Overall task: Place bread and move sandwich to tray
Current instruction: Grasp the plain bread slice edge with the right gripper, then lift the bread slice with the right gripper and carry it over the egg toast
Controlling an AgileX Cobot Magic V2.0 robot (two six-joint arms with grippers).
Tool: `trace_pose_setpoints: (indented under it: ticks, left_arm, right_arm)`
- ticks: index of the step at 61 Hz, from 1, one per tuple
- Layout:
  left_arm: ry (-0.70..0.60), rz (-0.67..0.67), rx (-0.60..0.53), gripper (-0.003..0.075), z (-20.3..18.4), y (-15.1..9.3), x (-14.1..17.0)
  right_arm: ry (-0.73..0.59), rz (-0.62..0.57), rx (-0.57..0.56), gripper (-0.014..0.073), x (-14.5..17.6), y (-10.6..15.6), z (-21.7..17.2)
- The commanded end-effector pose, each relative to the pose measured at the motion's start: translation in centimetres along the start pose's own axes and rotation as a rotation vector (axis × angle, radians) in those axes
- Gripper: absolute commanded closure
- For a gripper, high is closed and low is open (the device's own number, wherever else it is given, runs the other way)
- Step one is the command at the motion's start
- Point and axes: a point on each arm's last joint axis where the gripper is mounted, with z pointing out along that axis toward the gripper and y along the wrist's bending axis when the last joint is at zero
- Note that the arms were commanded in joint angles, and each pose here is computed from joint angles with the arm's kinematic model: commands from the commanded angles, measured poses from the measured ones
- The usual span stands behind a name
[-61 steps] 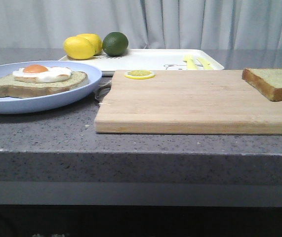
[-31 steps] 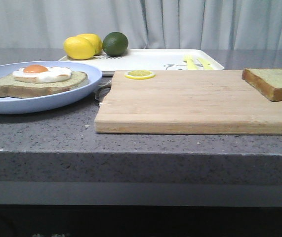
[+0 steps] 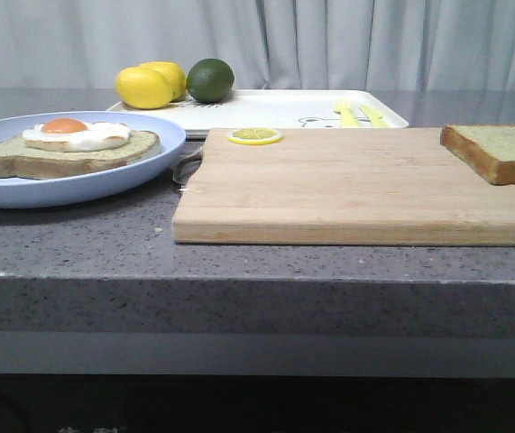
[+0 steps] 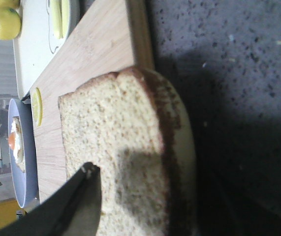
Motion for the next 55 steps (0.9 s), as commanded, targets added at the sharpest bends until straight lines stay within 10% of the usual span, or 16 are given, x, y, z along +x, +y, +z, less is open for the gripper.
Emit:
trace_pose_setpoints:
  ticks: [1, 30, 55]
  left_arm:
    - [-0.103, 0.001, 0.009, 0.0247, -0.2, -0.1, -1.6]
    - [-0.103, 0.001, 0.009, 0.0247, -0.2, -0.1, -1.6]
    - [-0.103, 0.001, 0.009, 0.0247, -0.2, -0.1, -1.6]
  right_arm:
    - [0.062, -0.053, -0.098, 0.0277, 0.8, 2.6, -1.1]
    - [-0.080, -0.182, -0.174, 0.0473, 2.9, 10.1, -4.3]
    - [0.017, -0.294, -0.524, 0.0473, 8.1, 21.0, 1.6]
